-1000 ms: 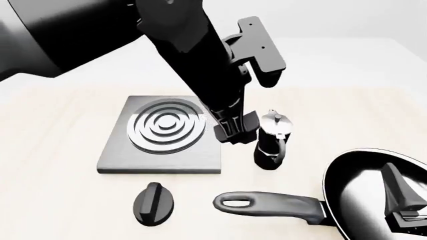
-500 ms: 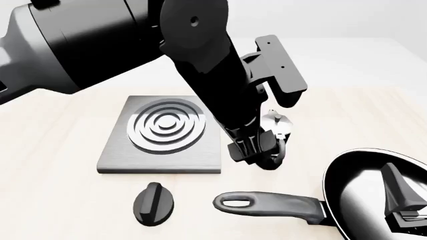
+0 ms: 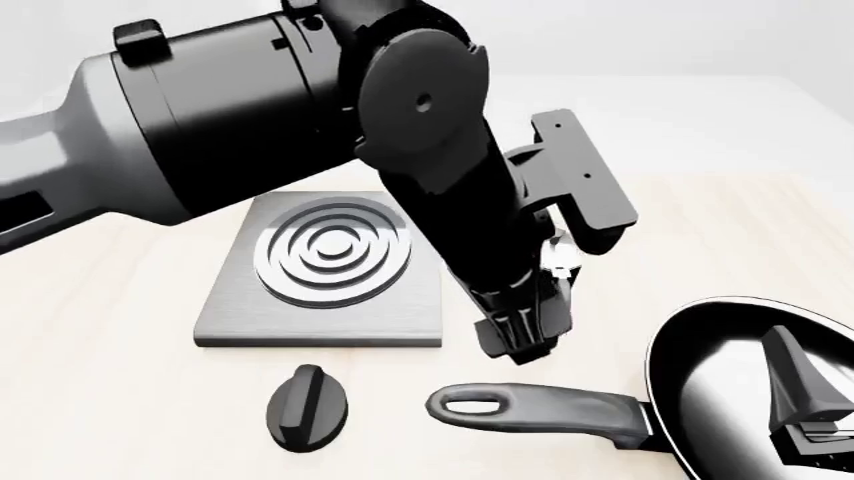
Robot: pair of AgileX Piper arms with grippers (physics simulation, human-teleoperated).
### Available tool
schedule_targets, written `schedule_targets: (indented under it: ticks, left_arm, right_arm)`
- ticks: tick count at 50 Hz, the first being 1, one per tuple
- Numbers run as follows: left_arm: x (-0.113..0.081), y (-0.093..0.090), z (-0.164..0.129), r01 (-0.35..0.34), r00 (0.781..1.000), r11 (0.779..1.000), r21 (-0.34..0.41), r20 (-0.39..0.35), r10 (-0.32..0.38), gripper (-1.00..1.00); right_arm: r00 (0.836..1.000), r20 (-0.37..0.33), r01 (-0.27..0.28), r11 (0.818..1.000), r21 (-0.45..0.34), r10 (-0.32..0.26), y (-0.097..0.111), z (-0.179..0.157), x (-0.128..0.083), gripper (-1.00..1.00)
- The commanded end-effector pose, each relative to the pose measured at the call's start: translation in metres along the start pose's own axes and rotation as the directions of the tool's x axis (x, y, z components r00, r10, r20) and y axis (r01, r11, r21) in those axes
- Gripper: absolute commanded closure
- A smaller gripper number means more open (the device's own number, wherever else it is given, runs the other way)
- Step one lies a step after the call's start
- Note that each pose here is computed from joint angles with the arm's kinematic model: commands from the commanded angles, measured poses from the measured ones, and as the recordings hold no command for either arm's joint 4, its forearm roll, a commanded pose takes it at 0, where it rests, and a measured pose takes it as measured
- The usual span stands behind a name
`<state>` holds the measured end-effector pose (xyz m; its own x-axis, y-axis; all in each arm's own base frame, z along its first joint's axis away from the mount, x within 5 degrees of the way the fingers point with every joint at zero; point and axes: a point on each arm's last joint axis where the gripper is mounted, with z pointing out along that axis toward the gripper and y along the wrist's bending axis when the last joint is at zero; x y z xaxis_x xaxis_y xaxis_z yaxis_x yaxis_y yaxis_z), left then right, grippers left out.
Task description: Put the frying pan on the stove.
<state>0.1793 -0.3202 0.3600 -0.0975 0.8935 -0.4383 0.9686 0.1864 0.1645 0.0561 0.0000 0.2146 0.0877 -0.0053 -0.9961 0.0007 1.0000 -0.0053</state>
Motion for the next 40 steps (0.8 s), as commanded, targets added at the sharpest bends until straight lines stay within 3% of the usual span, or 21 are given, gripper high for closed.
schedule_targets:
  ticks: [1,7,18,19,33,40]
  left_arm:
    - [0.003,-0.006,0.018,0.0,1.0,1.0,0.009,-0.009,0.0,-1.0]
    - [0.003,-0.015,0.028,0.004,1.0,1.0,0.018,-0.002,-0.004,-1.0]
    - [0.006,-0.018,0.043,0.002,1.0,1.0,0.021,-0.007,-0.001,-1.0]
    - [0.004,-0.024,0.042,0.004,1.0,1.0,0.026,0.006,-0.004,-1.0]
    - [0.011,-0.015,0.062,0.012,1.0,1.0,0.017,-0.012,-0.012,-1.0]
    - [0.013,-0.02,0.067,0.02,1.0,1.0,0.02,-0.006,-0.02,-1.0]
  right_arm:
    - [1.0,0.0,0.0,1.0,0.0,0.0,0.0,0.0,0.0,-1.0]
    - [1.0,0.0,0.0,1.0,0.002,0.0,0.0,0.0,0.0,-1.0]
    - [1.0,0.0,0.0,1.0,0.002,0.0,0.0,0.0,0.0,-1.0]
    - [1.0,0.0,0.0,1.0,0.002,0.0,0.0,0.0,0.0,-1.0]
    - [1.0,0.0,0.0,1.0,0.002,0.0,0.0,0.0,0.0,-1.0]
    - [1.0,0.0,0.0,1.0,0.002,0.0,0.0,0.0,0.0,-1.0]
